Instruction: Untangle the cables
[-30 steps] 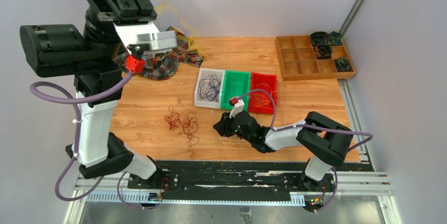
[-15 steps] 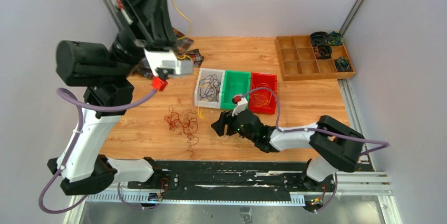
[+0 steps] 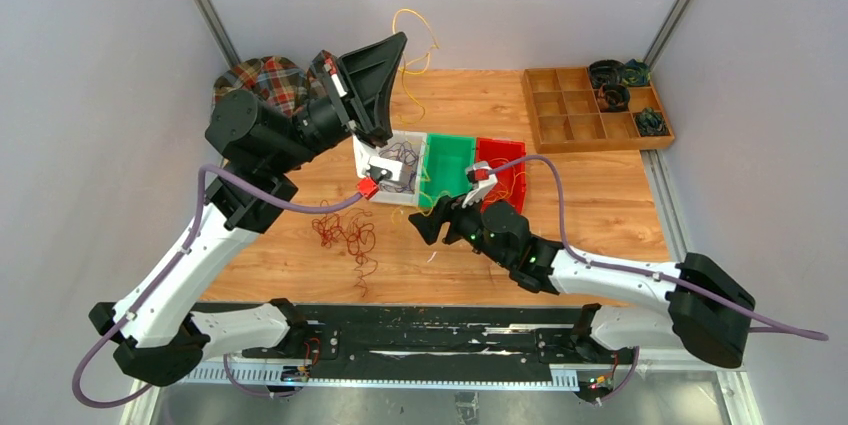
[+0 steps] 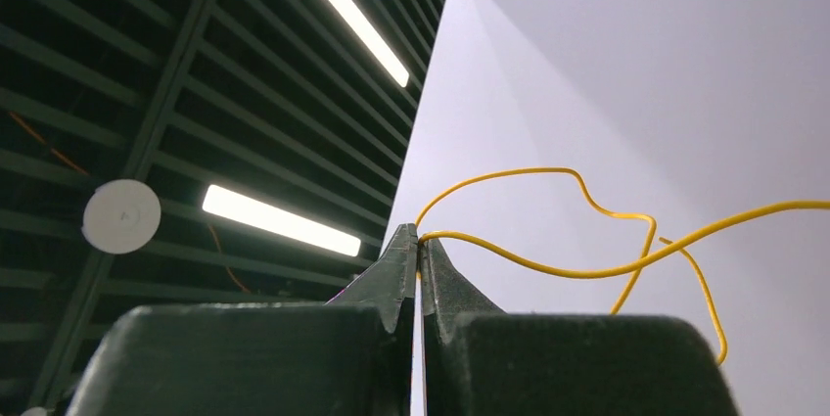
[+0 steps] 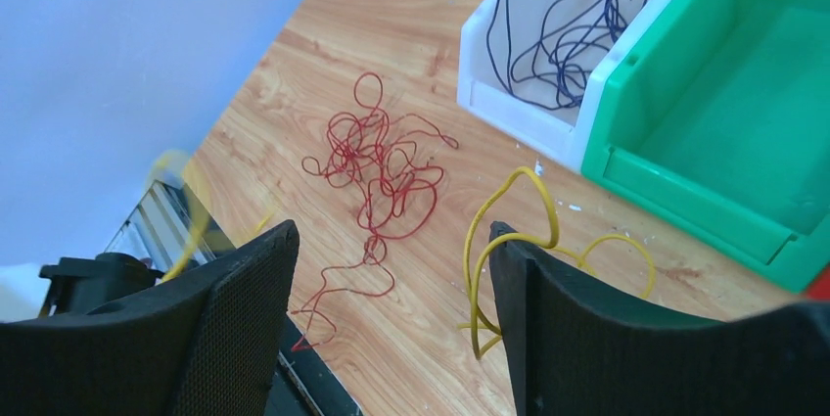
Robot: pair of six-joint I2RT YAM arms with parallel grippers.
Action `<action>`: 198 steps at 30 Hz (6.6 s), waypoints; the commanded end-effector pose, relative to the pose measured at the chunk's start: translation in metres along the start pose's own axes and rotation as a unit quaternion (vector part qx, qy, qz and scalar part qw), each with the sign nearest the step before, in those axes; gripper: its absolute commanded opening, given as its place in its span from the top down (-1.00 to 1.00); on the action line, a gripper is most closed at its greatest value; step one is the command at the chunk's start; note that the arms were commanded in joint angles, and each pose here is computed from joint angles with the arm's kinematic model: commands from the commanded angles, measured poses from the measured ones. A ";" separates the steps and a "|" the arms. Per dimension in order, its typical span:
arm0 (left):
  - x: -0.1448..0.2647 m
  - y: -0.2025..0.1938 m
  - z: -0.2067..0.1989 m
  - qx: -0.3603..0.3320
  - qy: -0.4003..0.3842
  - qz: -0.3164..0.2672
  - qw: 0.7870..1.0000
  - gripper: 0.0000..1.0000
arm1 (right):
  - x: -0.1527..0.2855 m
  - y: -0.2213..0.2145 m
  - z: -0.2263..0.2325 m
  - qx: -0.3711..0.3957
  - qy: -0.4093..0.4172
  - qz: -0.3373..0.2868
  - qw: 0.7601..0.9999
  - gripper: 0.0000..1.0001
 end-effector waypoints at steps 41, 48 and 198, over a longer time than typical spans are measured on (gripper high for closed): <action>-0.115 0.015 -0.132 0.093 -0.083 0.028 0.992 0.99 | 0.157 -0.019 -0.132 -0.073 -0.302 -0.052 0.949 0.24; -0.134 0.014 -0.147 0.091 -0.084 0.030 0.992 0.99 | 0.156 -0.020 -0.133 -0.073 -0.310 -0.049 0.947 0.24; 0.089 0.156 -0.228 0.743 -0.241 0.121 0.613 0.13 | 0.049 0.116 0.106 -0.155 0.203 0.016 0.967 0.49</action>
Point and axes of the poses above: each gripper's point midway between its finger pads, its own x axis back along the fingers, its own z axis along the line the jaws close on, y = z × x, the point moved 5 cm from there along x, back along the fingers, and after that the axes turned 14 degrees about -x, right-handed, at the moved point
